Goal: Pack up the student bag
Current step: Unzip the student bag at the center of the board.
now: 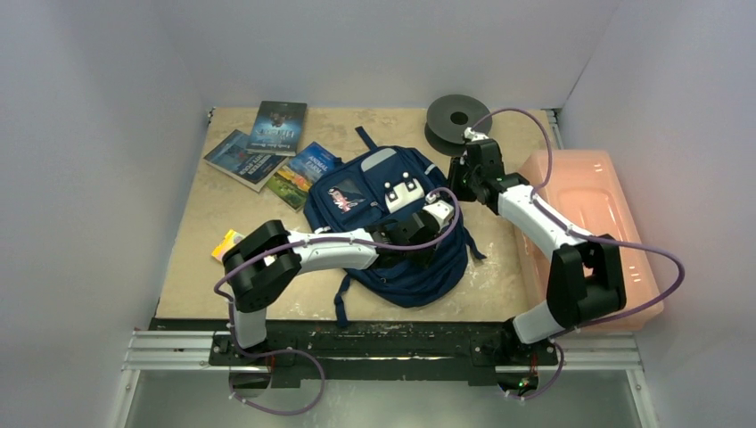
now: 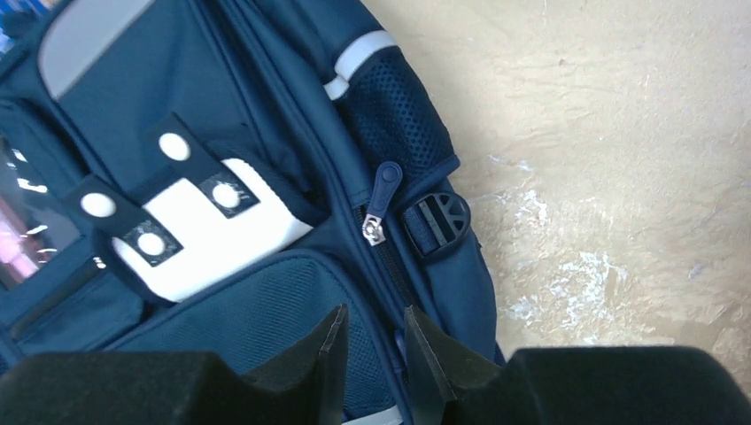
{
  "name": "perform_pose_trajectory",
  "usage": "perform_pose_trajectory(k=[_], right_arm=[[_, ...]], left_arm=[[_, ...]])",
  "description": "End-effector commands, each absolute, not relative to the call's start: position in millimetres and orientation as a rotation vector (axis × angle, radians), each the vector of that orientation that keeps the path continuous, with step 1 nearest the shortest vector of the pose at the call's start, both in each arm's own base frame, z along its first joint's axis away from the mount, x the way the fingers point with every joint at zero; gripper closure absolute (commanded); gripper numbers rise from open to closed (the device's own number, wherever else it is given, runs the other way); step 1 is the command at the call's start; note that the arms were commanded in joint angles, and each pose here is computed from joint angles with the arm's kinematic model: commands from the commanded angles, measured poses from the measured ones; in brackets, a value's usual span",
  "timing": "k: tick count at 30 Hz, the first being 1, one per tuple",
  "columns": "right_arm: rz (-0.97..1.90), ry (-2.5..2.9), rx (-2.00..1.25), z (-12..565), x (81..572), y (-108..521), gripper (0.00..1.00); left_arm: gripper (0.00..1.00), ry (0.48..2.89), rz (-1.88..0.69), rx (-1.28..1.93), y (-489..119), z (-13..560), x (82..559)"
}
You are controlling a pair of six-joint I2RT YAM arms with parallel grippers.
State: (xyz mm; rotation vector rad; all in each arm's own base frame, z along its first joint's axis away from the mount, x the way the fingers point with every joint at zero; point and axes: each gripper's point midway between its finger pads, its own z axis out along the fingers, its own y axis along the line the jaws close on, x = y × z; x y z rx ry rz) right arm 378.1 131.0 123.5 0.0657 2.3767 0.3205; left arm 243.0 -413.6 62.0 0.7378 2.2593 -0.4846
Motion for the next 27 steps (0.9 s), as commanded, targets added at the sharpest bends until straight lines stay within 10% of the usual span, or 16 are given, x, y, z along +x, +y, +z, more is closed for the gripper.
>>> perform_pose_trajectory(k=[1, 17, 27], right_arm=[[0.258, 2.43, -0.012, 113.8, 378.2, 128.2, 0.67], [0.212, 2.524, -0.027, 73.5, 366.0, 130.3, 0.78], [0.254, 2.456, 0.031, 92.0, 360.1, 129.6, 0.68]], left_arm=[[0.64, 2.28, -0.509, 0.7, -404.6, 63.5, 242.9], [0.68, 2.3, -0.544, 0.671, -398.4, 56.1, 240.9], [0.7, 2.305, -0.549, 0.675, -397.8, 54.4, 239.5]])
